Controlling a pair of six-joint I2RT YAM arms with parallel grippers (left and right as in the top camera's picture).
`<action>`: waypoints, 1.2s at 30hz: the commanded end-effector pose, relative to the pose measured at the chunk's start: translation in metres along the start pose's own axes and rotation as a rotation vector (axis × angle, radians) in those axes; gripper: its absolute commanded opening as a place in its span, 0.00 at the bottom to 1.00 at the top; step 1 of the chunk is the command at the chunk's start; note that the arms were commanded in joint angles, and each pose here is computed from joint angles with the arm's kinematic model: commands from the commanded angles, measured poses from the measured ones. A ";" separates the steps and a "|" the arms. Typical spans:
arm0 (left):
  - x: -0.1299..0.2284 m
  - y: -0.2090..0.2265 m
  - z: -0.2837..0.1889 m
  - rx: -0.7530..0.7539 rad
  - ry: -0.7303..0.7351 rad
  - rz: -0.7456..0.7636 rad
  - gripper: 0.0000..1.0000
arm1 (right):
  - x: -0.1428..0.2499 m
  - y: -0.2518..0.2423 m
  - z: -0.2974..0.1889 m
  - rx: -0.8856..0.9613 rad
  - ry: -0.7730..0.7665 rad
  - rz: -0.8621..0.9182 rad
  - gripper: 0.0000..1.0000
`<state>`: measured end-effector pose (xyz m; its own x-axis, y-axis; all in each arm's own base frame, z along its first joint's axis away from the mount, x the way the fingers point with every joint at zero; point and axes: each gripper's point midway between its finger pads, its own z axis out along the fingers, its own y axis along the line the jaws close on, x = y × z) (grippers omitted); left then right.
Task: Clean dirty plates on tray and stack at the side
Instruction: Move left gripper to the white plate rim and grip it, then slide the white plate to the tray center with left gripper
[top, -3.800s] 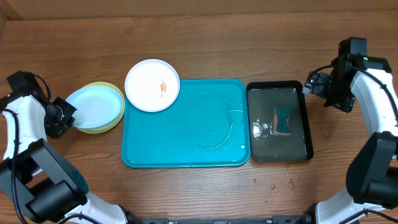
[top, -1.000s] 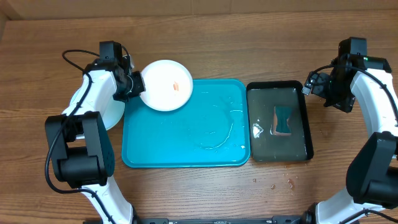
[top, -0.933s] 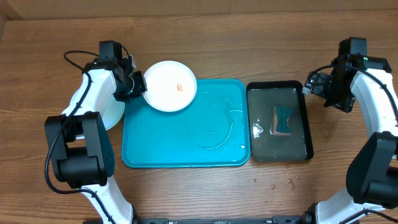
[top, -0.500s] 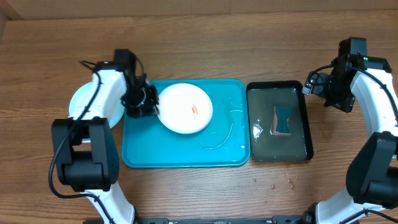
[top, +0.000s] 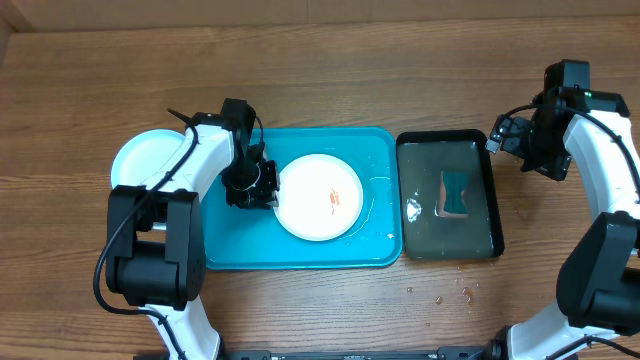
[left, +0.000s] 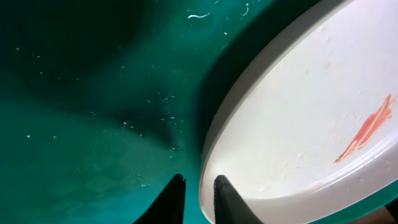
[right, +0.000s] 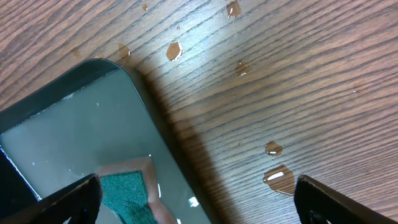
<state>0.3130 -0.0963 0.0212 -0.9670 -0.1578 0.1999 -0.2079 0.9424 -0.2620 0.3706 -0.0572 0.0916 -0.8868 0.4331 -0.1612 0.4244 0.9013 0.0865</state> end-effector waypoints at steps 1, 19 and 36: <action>-0.004 -0.004 -0.013 -0.005 -0.037 0.051 0.22 | -0.002 -0.001 -0.003 -0.004 -0.011 0.011 1.00; 0.010 -0.027 -0.107 -0.164 -0.371 0.141 0.38 | -0.002 -0.001 -0.003 -0.004 -0.011 0.011 1.00; -0.009 -0.004 -0.013 -0.259 -0.240 0.138 0.31 | -0.002 -0.001 -0.003 -0.004 -0.011 0.011 1.00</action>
<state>0.3261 -0.1009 0.0436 -0.9959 -0.0433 -0.0793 -0.0399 0.9983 -0.0435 0.3704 -0.0572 0.0916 -0.8869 0.4331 -0.1605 0.4245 0.9013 0.0863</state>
